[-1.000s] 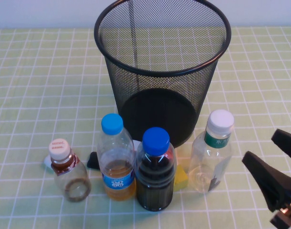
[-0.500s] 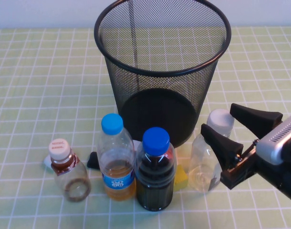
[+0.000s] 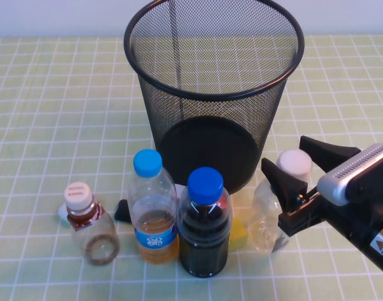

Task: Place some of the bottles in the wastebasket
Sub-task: Pick up a bottle from the table with right arm

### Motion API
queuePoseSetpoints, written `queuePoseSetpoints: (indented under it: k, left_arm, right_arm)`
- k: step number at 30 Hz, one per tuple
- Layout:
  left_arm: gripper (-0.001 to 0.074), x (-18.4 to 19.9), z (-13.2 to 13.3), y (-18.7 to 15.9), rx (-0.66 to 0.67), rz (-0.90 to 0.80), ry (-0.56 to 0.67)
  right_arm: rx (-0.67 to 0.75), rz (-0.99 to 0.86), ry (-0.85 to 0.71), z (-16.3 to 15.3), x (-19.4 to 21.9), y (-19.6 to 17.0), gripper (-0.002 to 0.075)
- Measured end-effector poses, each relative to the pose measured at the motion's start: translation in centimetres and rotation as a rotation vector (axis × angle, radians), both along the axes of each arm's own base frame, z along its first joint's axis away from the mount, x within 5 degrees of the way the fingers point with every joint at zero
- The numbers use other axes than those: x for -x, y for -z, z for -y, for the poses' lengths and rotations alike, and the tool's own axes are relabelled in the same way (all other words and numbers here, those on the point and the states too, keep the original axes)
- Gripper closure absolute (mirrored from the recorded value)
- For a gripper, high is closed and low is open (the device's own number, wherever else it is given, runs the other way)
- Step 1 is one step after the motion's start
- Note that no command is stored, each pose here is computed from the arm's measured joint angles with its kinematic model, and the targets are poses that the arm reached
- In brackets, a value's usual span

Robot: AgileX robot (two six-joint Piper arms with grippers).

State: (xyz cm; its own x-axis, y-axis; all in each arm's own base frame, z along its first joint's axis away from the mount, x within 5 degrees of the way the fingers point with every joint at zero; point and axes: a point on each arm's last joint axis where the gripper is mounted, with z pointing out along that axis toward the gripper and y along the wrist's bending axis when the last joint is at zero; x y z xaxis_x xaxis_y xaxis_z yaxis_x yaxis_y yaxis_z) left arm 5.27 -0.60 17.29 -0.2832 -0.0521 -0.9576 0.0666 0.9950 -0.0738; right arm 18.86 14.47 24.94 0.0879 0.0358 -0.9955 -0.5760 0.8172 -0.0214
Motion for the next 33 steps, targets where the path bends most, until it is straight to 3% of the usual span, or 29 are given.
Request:
queuePoseSetpoints:
  k: [8,11,13,18,19,24,29,33]
  left_arm:
    - [0.0739,0.0,0.0,0.0,0.0,0.0,0.0]
    - [0.074,0.0,0.0,0.0,0.0,0.0,0.0]
    - [0.0739,0.0,0.0,0.0,0.0,0.0,0.0]
    - [0.0739,0.0,0.0,0.0,0.0,0.0,0.0]
    - [0.0739,0.0,0.0,0.0,0.0,0.0,0.0]
    - [0.0739,0.0,0.0,0.0,0.0,0.0,0.0]
    - [0.0739,0.0,0.0,0.0,0.0,0.0,0.0]
    - [0.0739,0.0,0.0,0.0,0.0,0.0,0.0]
  right_arm:
    - [0.008,-0.019,0.006,-0.4,-0.6,0.4,0.0223]
    - [0.014,-0.026,0.006,-0.9,-1.3,0.5,0.0261]
    - [0.016,-0.034,0.008,-1.1,-1.5,0.5,0.0338]
    - [0.051,-0.1,0.031,-0.4,-0.9,0.0,0.0712]
    - [0.064,-0.103,0.028,-0.2,-0.7,-0.2,0.0733]
    - [0.087,-0.157,0.036,1.2,0.9,-2.6,0.0729]
    - [0.198,-0.423,0.032,3.0,1.5,-4.8,0.0729]
    - [0.118,-0.66,0.122,5.1,1.4,-8.4,0.0729]
